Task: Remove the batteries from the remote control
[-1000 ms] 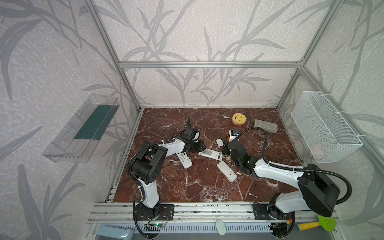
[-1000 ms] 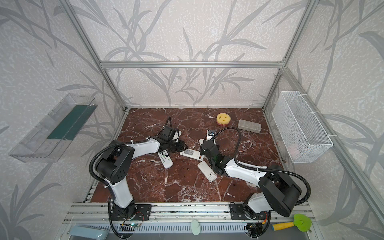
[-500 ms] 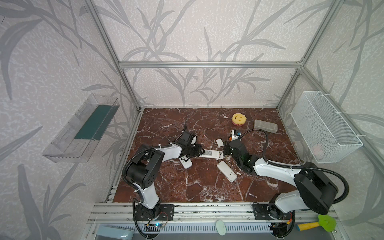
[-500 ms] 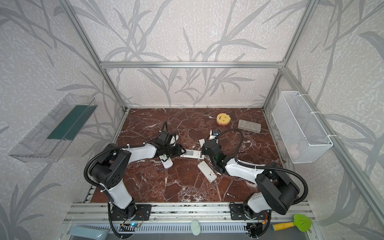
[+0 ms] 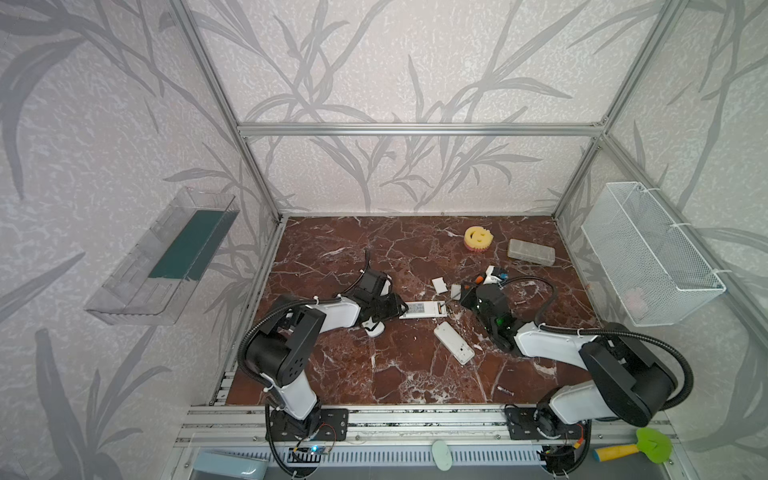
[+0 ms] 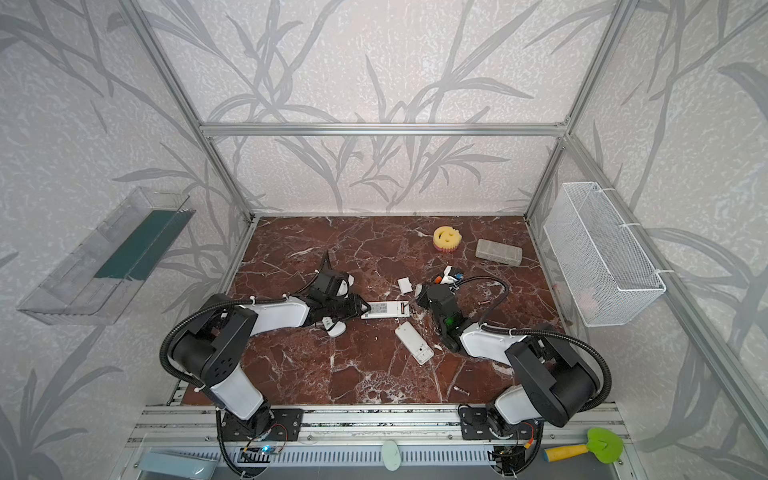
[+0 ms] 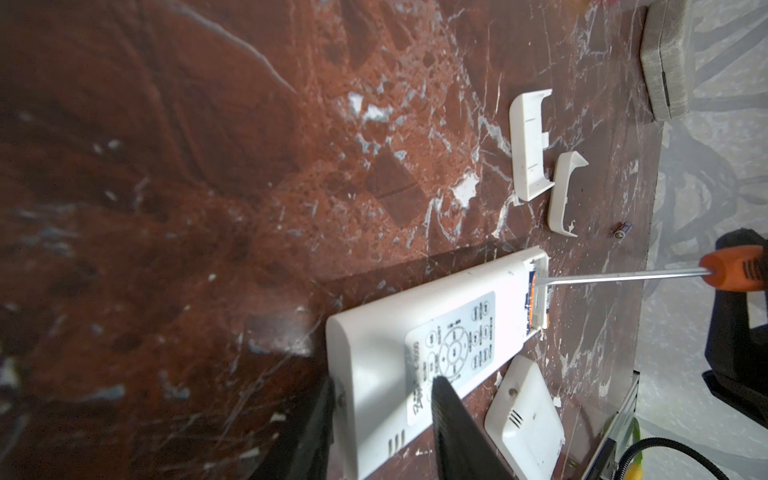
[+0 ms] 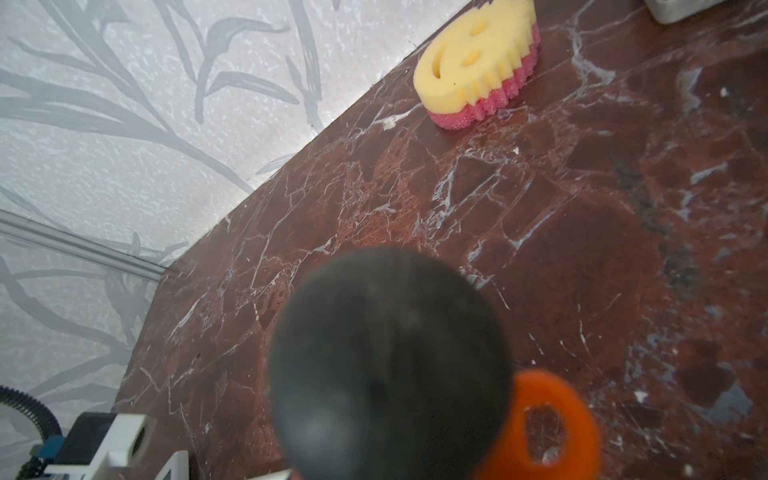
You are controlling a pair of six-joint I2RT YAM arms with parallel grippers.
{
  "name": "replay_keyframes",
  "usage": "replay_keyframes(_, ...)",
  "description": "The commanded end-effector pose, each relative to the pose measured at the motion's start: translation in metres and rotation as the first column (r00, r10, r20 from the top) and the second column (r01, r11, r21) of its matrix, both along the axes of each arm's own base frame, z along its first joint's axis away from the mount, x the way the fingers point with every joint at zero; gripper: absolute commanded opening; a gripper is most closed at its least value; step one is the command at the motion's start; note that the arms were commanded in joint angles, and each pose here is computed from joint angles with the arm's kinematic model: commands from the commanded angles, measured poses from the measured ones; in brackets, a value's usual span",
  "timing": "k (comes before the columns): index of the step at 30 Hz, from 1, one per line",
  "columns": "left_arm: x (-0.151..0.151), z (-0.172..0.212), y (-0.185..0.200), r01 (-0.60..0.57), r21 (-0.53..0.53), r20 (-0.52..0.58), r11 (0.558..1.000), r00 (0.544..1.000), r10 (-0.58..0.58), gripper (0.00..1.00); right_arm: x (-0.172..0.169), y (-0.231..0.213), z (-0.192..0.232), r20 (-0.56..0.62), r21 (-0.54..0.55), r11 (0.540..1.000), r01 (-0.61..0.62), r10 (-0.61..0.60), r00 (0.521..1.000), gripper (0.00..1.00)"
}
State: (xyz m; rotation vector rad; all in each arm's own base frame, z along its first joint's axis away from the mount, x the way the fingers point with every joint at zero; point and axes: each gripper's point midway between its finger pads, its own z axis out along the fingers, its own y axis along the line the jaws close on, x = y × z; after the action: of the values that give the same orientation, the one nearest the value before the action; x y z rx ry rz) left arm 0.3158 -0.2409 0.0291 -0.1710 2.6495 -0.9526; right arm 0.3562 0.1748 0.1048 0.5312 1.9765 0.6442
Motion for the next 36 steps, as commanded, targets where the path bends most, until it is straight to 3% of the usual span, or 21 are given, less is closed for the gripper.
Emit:
replay_keyframes(1,-0.029,-0.022,-0.002,0.02,0.014,-0.116,1.0,0.993,-0.018,0.41,-0.007,0.01,-0.023,-0.065,0.095,0.995,-0.022,0.028,0.997,0.0)
replay_keyframes(9,-0.029,-0.025,0.0,0.015,0.03,-0.117,0.999,0.993,-0.011,0.4,-0.01,0.006,-0.042,-0.1,0.163,0.987,0.001,0.015,0.995,0.0)
replay_keyframes(23,-0.026,-0.022,-0.002,0.021,0.035,-0.115,0.999,0.993,-0.017,0.4,-0.004,-0.008,-0.026,-0.078,0.127,0.992,-0.013,0.023,0.997,0.0)
replay_keyframes(31,-0.028,-0.025,-0.001,0.023,0.039,-0.126,0.999,0.992,-0.017,0.4,-0.002,0.004,-0.014,-0.046,0.264,0.963,-0.059,0.073,0.996,0.0)
replay_keyframes(36,-0.028,-0.023,-0.001,0.024,0.037,-0.119,0.999,0.993,-0.019,0.39,0.002,0.01,-0.004,-0.02,0.293,0.953,-0.079,0.088,0.996,0.0)
